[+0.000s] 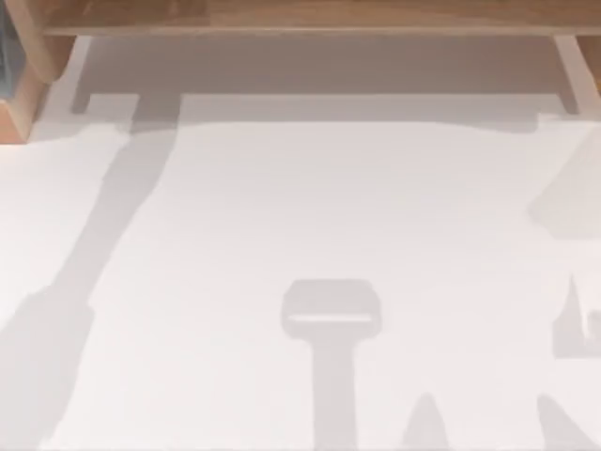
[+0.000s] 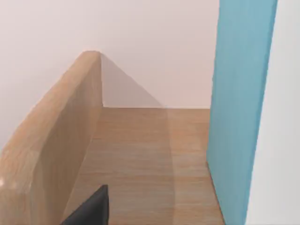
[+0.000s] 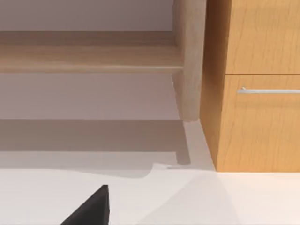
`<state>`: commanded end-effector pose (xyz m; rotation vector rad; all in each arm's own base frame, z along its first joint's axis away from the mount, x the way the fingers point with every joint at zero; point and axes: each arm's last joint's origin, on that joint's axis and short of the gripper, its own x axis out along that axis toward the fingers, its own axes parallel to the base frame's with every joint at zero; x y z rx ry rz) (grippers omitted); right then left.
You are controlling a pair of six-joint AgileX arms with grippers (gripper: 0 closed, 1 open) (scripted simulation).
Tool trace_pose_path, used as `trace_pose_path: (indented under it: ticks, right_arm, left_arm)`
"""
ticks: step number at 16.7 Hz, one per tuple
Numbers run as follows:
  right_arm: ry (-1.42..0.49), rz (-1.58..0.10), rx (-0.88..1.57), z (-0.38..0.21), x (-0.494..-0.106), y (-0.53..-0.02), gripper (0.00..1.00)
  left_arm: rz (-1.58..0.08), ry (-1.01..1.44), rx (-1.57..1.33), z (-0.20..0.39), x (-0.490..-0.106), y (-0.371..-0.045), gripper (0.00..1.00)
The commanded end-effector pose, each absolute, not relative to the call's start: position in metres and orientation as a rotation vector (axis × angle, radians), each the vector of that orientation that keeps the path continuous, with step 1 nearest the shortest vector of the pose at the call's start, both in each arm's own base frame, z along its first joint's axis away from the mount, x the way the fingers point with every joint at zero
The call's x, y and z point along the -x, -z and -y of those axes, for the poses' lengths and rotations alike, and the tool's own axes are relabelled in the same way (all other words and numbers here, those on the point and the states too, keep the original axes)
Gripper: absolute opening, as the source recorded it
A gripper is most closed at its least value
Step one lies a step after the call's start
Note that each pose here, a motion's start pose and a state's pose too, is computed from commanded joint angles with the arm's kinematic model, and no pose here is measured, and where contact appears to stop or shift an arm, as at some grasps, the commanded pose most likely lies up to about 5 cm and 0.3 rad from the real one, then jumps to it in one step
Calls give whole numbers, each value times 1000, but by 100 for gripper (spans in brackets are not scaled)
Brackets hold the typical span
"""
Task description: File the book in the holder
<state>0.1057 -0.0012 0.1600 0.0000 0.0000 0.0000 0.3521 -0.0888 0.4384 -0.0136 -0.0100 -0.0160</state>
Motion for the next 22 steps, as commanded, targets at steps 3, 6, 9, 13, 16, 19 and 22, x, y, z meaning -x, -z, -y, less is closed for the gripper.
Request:
trace_pose_path:
  ticks: [3,6,9,13,16,19,22]
  right_arm:
    - [0,0,0,1,-106,-160,100]
    - [0,0,0,1,-106,-160,100]
    - [0,0,0,1,-106,-160,100]
    - [0,0,0,1,-106,-160,100]
    - [0,0,0,1,-106,-160,100]
    - [0,0,0,1,-106,-160,100]
    - [0,0,0,1,-106,-160,100]
  left_arm:
    - [7,17,12,112,-392,-435,100]
    - [10,17,13,124,-410,-432,100]
    - [11,17,13,125,-411,-432,100]
    - [10,17,13,124,-414,-432,100]
    - [11,17,13,125,-425,-433,100]
    - [11,17,13,125,-431,-433,100]
    - [11,17,13,125,-431,-433,100]
